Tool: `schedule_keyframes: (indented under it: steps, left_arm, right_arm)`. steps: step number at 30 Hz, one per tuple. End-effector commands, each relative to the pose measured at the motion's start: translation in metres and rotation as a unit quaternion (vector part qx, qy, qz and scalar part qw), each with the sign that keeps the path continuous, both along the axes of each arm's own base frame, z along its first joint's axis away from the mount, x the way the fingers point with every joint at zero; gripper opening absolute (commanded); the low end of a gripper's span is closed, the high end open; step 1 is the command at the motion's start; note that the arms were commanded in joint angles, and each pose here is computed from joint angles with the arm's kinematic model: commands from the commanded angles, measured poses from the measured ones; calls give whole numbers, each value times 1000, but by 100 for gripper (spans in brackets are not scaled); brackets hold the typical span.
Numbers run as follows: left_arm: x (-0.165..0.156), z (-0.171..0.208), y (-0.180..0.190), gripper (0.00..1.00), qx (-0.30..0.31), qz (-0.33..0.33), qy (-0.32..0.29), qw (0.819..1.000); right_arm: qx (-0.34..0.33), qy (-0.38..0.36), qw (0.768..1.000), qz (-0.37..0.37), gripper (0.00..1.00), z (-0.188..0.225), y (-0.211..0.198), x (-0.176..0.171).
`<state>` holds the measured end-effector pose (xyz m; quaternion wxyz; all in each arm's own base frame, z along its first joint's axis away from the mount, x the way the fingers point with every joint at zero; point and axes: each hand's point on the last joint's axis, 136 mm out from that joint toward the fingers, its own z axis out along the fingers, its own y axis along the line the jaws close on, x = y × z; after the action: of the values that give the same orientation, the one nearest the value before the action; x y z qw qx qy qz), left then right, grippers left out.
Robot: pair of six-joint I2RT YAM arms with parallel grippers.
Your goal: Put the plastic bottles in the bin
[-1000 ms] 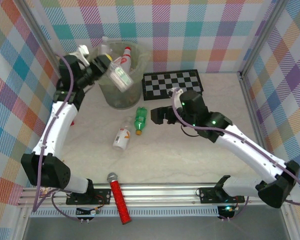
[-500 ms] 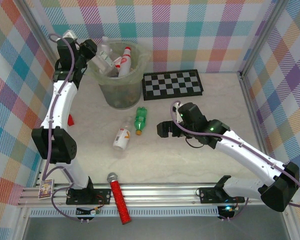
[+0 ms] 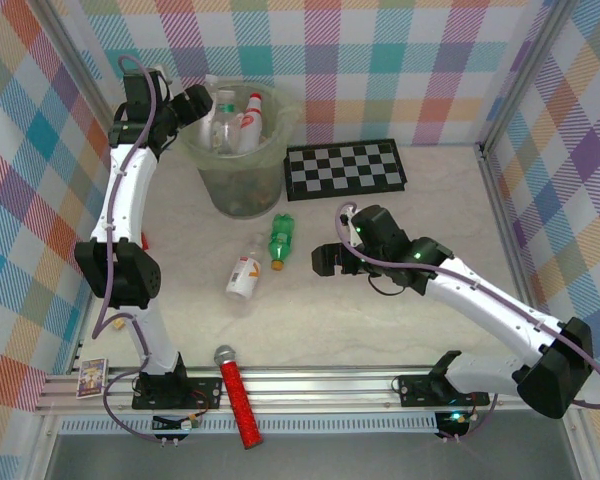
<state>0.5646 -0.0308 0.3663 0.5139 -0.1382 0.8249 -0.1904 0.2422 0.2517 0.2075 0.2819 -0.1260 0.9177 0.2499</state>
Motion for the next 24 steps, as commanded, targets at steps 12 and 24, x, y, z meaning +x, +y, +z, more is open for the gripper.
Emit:
schedule_keyframes:
  steps: [12,24]
  left_arm:
    - [53,36,1,82,-17,-5,-92,996]
    - [87,-27,-29,82,-104,-59,-38,992]
  right_arm:
    - [8,28,1000,10,99,-9,14,2]
    - [0,45,999,8,99,-21,14,1]
